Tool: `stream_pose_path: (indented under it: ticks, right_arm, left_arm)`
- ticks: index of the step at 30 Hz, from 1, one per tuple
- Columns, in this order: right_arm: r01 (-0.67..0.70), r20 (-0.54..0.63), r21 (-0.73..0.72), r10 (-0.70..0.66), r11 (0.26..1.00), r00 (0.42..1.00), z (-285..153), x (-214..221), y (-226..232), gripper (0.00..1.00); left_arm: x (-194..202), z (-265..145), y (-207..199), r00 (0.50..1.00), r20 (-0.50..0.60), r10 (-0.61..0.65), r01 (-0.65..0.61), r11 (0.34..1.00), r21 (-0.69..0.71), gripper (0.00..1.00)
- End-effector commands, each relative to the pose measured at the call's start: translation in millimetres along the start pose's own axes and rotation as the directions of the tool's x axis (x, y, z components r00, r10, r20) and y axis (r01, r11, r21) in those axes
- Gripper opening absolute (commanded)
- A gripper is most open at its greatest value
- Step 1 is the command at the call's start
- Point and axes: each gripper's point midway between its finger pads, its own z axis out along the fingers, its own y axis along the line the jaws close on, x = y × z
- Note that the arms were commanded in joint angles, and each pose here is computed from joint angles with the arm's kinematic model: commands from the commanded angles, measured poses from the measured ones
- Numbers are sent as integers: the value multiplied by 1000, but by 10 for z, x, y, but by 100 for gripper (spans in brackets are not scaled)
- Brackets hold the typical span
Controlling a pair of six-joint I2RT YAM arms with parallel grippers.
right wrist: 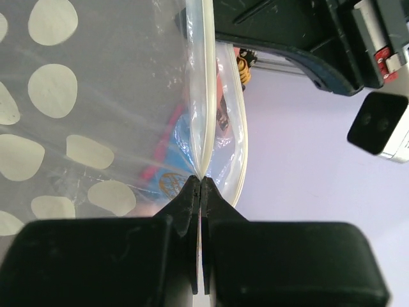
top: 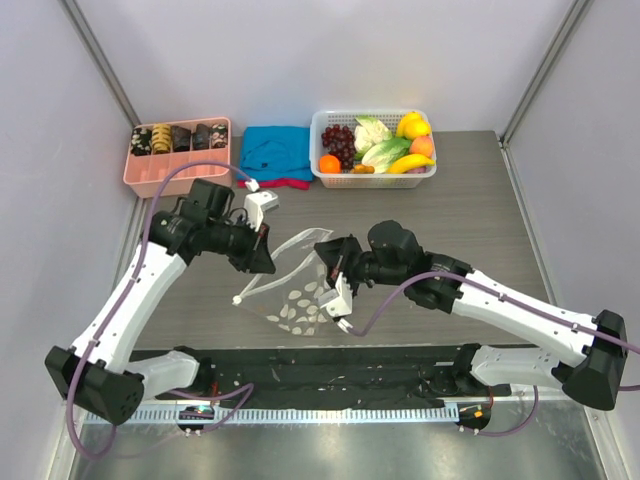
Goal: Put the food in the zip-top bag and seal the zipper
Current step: Open the zipper of the food storage bag.
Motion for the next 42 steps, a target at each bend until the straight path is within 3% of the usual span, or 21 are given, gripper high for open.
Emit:
stream_pose_path:
  ticks: [1, 2, 3, 6, 8, 10, 12, 13, 15, 16, 18, 19, 20, 22, 23, 26, 34, 38, 42]
  right_arm:
    - [0, -16, 157, 2, 988, 1000, -4, 19, -303, 12]
    - [-61, -22, 182, 66, 981, 998, 6, 58, -309, 23]
    - [-81, -28, 232, 90, 969, 996, 12, 87, -406, 47]
    - [-256, -46, 295, 282, 920, 958, -26, 215, -505, 79]
    - [-350, -56, 355, 393, 867, 918, -111, 295, -643, 82]
    - [-530, -5, 407, 582, 744, 813, -152, 341, -750, 79]
    - [-662, 1, 473, 751, 581, 660, -228, 484, -766, 77]
    - [-769, 84, 486, 854, 415, 513, -251, 477, -856, 76]
    - [-846, 139, 473, 928, 246, 347, -257, 473, -850, 76]
    - [-895, 232, 441, 955, 67, 186, -244, 425, -920, 76]
    - [-904, 301, 414, 953, -106, 27, -240, 436, -931, 78]
    - [-891, 365, 367, 922, -269, -129, -208, 409, -944, 78]
    - [-860, 386, 358, 896, -364, -218, -159, 481, -897, 78]
    - [-811, 396, 323, 848, -488, -353, -57, 508, -832, 79]
    - [-755, 403, 297, 794, -584, -456, 72, 565, -756, 78]
    - [-699, 374, 229, 724, -678, -580, 344, 572, -663, 77]
    - [-648, 309, 132, 652, -751, -693, 880, 633, -658, 74]
    - [-658, 276, 79, 651, -749, -707, 1050, 593, -682, 71]
    - [-672, 246, 102, 673, -734, -698, 1127, 612, -528, 46]
  left_arm:
    - [-194, -203, -19, 986, 140, -88, 90, 996, -15, 0]
    - [-208, -247, 63, 981, 161, -106, 116, 992, -55, 0]
    - [-233, -325, 140, 975, 191, -117, 139, 984, -108, 0]
    - [-321, -585, 379, 947, 292, -137, 218, 939, -266, 0]
    - [-386, -711, 444, 926, 353, -131, 254, 910, -328, 0]
    - [-464, -812, 454, 904, 412, -116, 275, 894, -352, 0]
    - [-482, -841, 536, 896, 430, -114, 299, 870, -393, 0]
    - [-504, -826, 595, 892, 434, -123, 317, 855, -410, 0]
    - [-506, -779, 686, 889, 433, -149, 354, 824, -443, 0]
    - [-504, -716, 740, 891, 421, -171, 369, 813, -451, 0]
    - [-537, -621, 765, 881, 426, -207, 403, 800, -444, 0]
    - [-540, -600, 804, 876, 431, -216, 418, 786, -456, 0]
    - [-557, -536, 839, 866, 437, -242, 444, 774, -451, 0]
    - [-584, -474, 855, 858, 447, -254, 461, 764, -451, 0]
    - [-605, -435, 859, 853, 454, -258, 467, 765, -443, 0]
    - [-634, -352, 842, 838, 466, -284, 490, 767, -414, 0]
    - [-661, -223, 823, 829, 473, -299, 499, 778, -382, 0]
    - [-625, -194, 846, 829, 468, -306, 503, 773, -387, 0]
    - [-625, -251, 852, 826, 483, -289, 502, 767, -400, 0]
